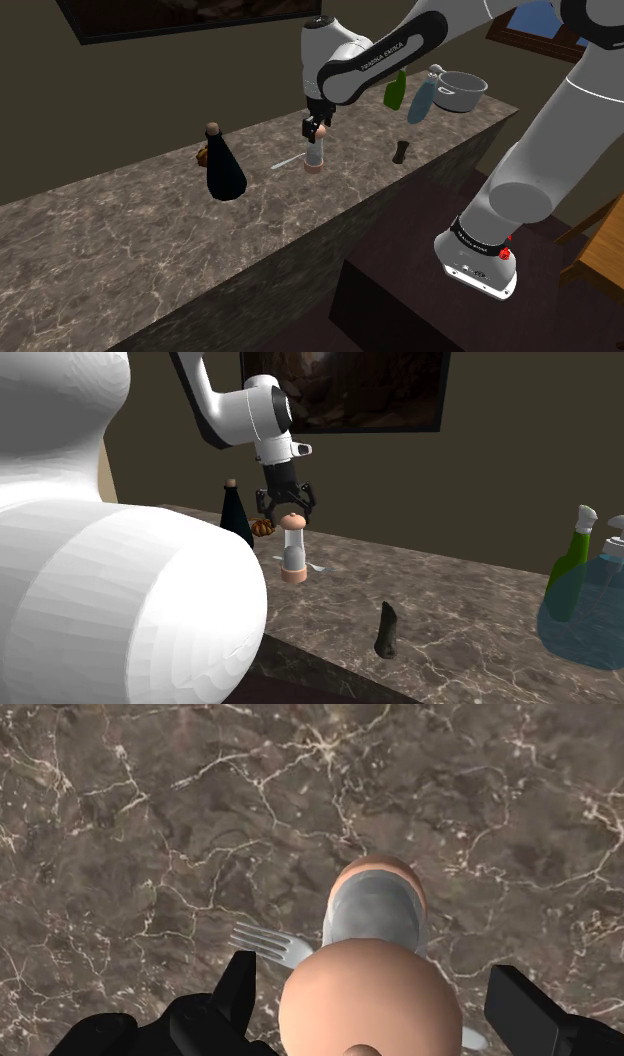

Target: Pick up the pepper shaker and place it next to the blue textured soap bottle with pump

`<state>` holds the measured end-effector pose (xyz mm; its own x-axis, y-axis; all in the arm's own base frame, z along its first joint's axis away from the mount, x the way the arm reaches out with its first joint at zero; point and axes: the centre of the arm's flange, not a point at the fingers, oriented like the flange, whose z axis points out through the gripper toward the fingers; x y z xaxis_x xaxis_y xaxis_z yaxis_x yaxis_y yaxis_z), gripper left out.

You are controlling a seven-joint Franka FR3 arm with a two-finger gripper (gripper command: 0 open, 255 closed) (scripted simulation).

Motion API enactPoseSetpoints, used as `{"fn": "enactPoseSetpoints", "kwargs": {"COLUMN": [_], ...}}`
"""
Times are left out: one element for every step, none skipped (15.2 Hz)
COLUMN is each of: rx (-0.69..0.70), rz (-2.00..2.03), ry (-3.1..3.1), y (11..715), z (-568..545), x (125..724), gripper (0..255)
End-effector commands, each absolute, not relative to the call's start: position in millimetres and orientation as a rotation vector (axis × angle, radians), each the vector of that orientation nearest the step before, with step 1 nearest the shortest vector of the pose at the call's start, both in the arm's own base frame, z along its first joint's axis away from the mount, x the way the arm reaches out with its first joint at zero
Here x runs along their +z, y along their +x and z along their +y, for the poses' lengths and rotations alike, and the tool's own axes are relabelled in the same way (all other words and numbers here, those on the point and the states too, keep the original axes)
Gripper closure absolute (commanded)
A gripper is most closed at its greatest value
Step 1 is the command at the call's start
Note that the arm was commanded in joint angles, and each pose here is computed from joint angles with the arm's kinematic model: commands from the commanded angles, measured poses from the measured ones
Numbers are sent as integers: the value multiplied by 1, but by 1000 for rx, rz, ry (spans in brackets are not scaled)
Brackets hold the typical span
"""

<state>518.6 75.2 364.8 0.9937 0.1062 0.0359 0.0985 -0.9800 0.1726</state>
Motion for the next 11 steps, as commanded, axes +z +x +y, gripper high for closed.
{"fn": "enactPoseSetpoints", "kwargs": {"rx": [68,68,68,68,68,68,68,68,68,68,68], "rz": [153,153,153,153,153,153,153,153,153,153,153], "ry": [2965,2965,2965,2965,2965,2965,2965,2965,2965,2965,2965], "y": [519,519,519,519,519,519,519,519,519,518,518], "z": [75,75,75,75,75,75,75,75,75,75,75], "x": [364,364,364,364,364,364,364,364,364,364,364], "gripper": [0,0,0,0,0,255,255,255,255,255,255]}}
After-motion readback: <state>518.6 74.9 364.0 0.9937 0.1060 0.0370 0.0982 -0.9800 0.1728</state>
